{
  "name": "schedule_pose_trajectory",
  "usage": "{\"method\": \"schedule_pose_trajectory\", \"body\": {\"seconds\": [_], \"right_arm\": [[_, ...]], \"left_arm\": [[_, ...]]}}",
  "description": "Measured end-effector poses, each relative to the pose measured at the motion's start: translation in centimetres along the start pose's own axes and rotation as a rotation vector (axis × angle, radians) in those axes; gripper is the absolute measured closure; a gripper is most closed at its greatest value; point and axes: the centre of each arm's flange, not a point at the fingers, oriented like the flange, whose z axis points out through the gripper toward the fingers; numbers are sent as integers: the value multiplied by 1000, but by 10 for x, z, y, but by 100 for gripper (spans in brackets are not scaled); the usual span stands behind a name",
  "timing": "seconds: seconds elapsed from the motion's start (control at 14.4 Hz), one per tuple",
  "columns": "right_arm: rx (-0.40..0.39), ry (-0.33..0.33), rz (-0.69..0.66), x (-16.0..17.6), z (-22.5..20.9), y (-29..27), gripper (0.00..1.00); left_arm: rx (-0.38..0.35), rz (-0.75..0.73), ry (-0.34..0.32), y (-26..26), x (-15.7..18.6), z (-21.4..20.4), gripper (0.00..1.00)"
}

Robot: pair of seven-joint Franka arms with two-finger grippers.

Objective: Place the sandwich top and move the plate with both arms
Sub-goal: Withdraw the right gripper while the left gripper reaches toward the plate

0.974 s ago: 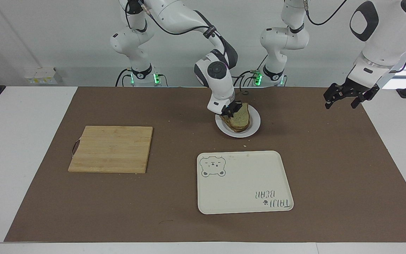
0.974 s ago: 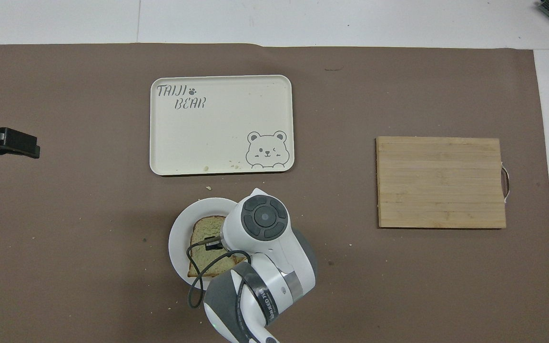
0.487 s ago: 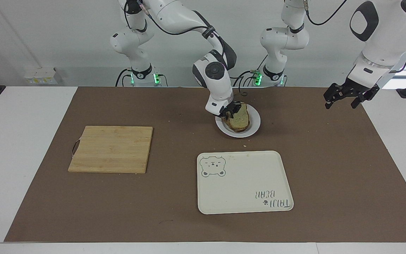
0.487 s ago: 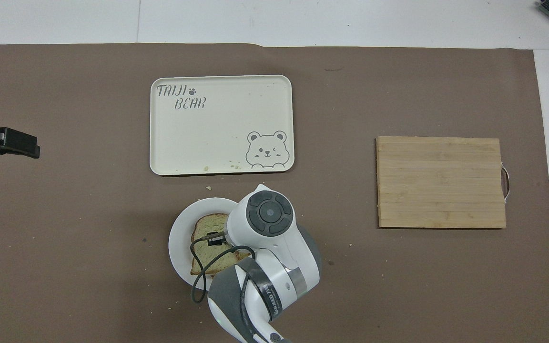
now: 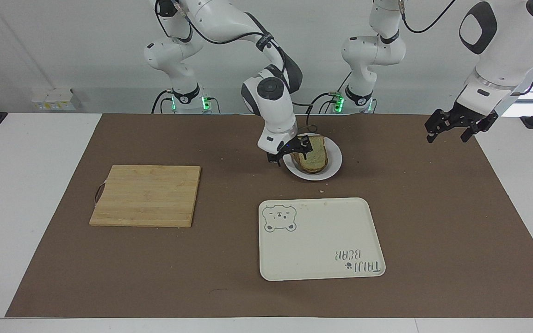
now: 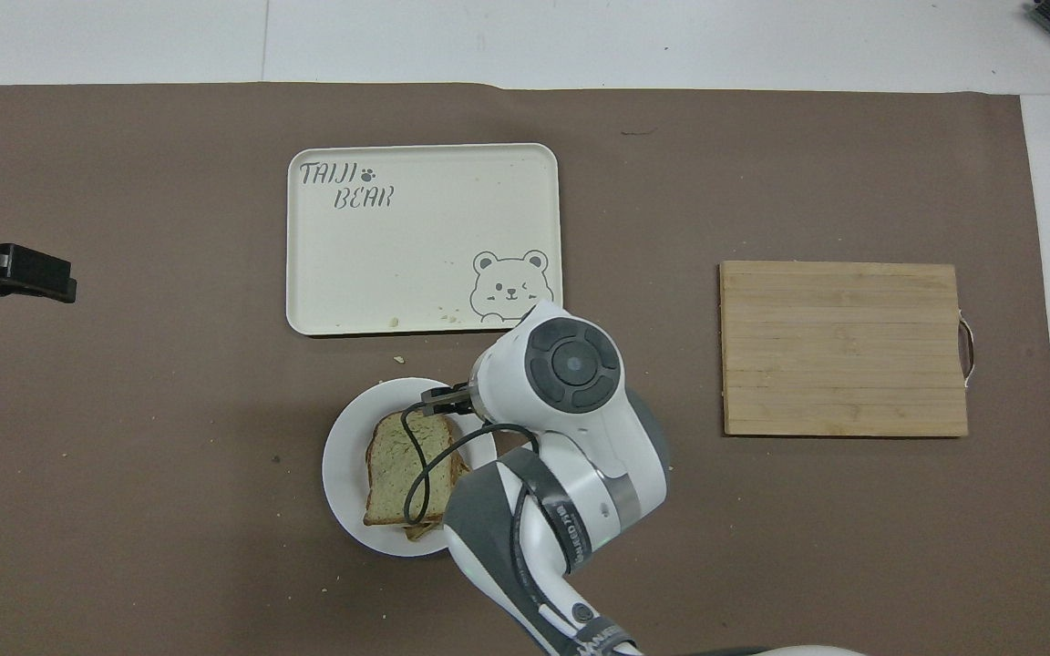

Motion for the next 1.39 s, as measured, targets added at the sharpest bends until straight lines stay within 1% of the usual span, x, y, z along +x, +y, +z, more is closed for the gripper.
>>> {"method": "schedule_pose_trajectory", "body": {"seconds": [0.14, 0.28, 0.42, 0.56, 0.7, 0.83, 0.97, 1.25, 1.39], "right_arm": [[-41, 40, 17, 16, -42, 36, 0], [-88, 81, 48, 28, -85, 78, 0], [-110, 101, 99, 34, -119, 117, 0], [-114, 108, 140, 35, -144, 146, 0], [-121, 87, 161, 32, -172, 173, 0], [-125, 72, 181, 24, -202, 195, 0], [-125, 71, 195, 14, -233, 219, 0], [-130, 51, 188, -8, -284, 266, 0], [-148, 68, 201, -10, -308, 287, 0]], "left_arm": [[0, 1, 0, 0, 0, 0, 0], [-15, 15, 1, 10, -1, -2, 0], [-69, 32, -10, 25, -6, -5, 0], [-133, 37, -32, 37, -15, 1, 0], [-189, 38, -57, 47, -25, 23, 0], [-243, 16, -54, 52, -34, 55, 0], [-280, 5, -63, 60, -47, 88, 0], [-357, 54, -117, 72, -73, 143, 0], [-385, 79, -127, 73, -84, 164, 0]]}}
